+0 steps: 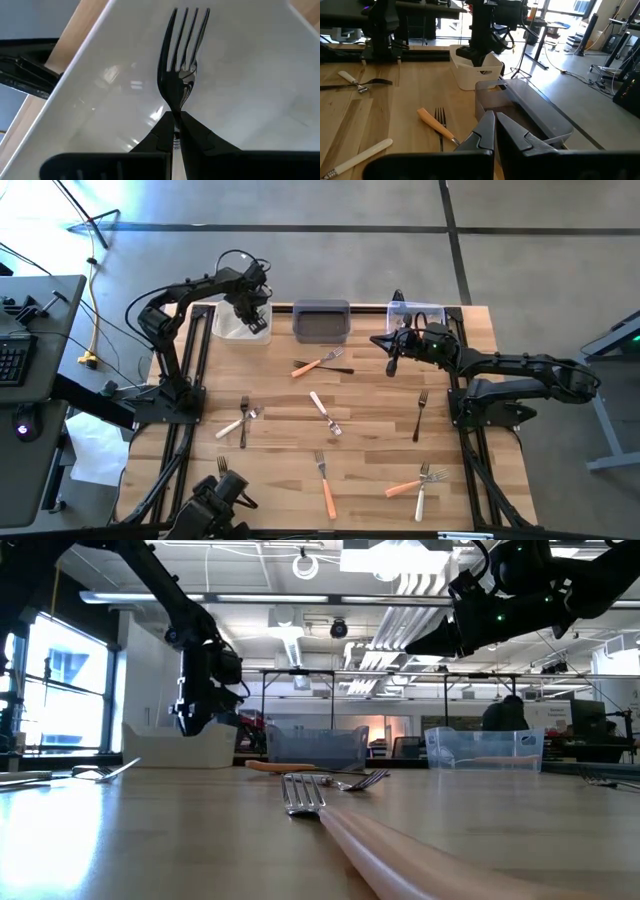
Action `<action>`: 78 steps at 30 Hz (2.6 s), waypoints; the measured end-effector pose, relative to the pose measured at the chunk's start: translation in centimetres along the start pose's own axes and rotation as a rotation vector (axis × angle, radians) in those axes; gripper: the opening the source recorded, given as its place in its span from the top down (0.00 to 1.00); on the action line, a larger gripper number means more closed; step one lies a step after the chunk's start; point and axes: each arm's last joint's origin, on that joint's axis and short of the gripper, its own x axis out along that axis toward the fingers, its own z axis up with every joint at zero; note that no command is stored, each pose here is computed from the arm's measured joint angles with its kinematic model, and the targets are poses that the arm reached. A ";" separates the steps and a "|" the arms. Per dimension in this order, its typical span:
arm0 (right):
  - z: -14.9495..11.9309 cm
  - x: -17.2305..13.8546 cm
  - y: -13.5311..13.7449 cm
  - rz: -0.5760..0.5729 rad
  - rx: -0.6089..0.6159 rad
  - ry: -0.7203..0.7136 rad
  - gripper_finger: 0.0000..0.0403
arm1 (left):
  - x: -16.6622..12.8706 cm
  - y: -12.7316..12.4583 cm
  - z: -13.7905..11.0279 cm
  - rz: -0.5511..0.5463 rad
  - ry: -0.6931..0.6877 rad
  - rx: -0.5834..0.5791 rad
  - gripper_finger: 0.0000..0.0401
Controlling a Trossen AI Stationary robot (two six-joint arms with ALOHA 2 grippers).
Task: Sort silverware by color (type)
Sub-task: Put the white fork into the white bin, then put the black fork into the black bin
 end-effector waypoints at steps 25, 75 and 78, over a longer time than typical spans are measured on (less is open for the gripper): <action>0.0 0.0 0.0 0.000 -0.002 0.000 1.00 | 0.4 -0.1 0.2 0.003 0.003 -0.064 0.74; -0.3 0.0 0.1 0.006 0.003 0.034 1.00 | -5.3 -24.6 -20.6 -0.224 0.090 -0.723 0.90; -0.3 0.0 0.1 0.006 0.003 0.034 1.00 | -4.6 -24.0 -20.6 -0.184 0.077 -0.754 0.83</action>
